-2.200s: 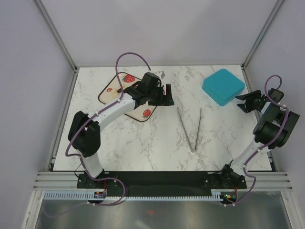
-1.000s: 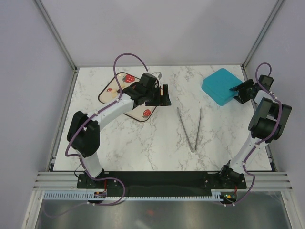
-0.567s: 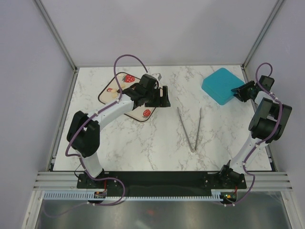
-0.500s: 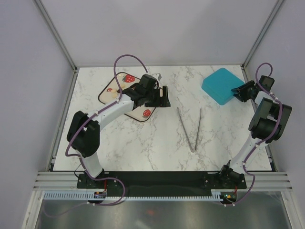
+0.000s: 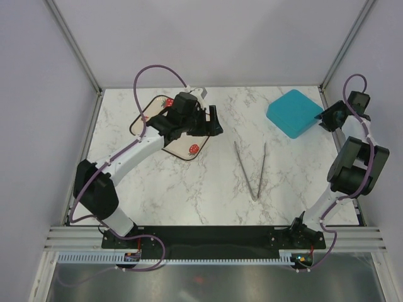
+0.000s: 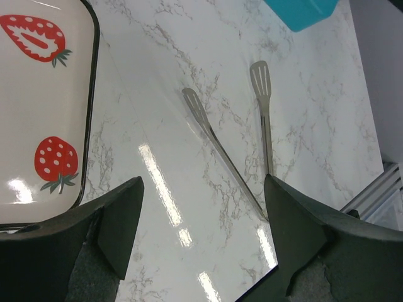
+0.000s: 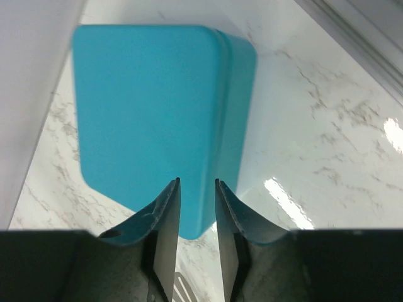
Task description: Pack the chocolate
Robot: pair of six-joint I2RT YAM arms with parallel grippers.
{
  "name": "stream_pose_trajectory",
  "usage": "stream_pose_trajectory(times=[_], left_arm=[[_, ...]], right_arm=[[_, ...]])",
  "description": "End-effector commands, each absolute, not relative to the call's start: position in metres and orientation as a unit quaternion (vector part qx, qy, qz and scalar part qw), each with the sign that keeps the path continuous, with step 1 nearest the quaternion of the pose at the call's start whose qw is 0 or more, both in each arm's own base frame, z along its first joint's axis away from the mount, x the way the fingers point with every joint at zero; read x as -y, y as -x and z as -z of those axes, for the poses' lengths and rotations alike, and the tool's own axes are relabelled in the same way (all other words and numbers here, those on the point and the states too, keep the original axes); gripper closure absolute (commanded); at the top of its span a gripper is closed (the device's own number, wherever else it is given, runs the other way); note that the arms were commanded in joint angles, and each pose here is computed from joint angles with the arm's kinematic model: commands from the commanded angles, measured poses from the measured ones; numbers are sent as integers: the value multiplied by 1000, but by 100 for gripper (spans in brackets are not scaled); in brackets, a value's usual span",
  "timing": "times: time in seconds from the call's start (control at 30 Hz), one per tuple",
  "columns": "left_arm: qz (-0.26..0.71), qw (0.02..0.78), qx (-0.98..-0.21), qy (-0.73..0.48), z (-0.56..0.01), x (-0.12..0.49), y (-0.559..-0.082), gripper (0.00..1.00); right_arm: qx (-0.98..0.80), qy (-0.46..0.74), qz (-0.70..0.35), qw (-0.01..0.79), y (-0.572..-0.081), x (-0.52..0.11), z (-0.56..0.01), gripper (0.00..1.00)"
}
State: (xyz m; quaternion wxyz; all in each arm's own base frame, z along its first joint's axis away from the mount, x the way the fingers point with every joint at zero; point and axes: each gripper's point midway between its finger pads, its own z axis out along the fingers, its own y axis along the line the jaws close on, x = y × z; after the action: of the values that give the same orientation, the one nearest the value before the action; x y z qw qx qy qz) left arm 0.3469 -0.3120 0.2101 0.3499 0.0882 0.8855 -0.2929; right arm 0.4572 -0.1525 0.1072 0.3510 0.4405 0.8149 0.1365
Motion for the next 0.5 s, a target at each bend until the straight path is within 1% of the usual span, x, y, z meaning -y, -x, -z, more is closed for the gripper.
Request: stream_pose_trajectory(times=[0.0, 0.03, 0.07, 0.1, 0.13, 0.17, 0.23, 0.27, 0.33, 0.37, 0.47], left_arm=[[292, 392, -867, -100, -240, 298, -342, 15], [293, 394, -865, -100, -242, 296, -339, 15], [292, 392, -867, -100, -240, 294, -336, 15], [296, 399, -862, -100, -247, 291, -332, 15], [297, 400, -861, -100, -248, 290, -330, 15], [296, 399, -862, -100, -246, 288, -328, 15], [299, 405, -858, -100, -253, 285, -324, 15], [299, 404, -859, -100, -251, 284, -322, 15], [299, 404, -859, -100, -251, 282, -320, 15], [298, 402, -860, -100, -249, 282, -319, 15], [295, 397, -864, -100, -242, 280, -318, 15]], right_arm=[[-801, -385, -137, 438, -487, 152, -174, 68], [-797, -370, -156, 451, -497, 147, -181, 75], [-793, -348, -201, 458, -512, 131, -187, 81], [-778, -333, -219, 486, -527, 130, -198, 93], [-771, -322, -247, 491, -537, 123, -201, 98], [-754, -310, -300, 496, -556, 113, -206, 100], [-738, -307, -335, 498, -572, 109, -205, 100], [-735, -326, -348, 483, -580, 106, -188, 100], [-728, -341, -346, 485, -590, 108, -171, 100], [-735, -353, -342, 468, -592, 106, -146, 100], [-741, -375, -341, 440, -594, 105, -97, 100]])
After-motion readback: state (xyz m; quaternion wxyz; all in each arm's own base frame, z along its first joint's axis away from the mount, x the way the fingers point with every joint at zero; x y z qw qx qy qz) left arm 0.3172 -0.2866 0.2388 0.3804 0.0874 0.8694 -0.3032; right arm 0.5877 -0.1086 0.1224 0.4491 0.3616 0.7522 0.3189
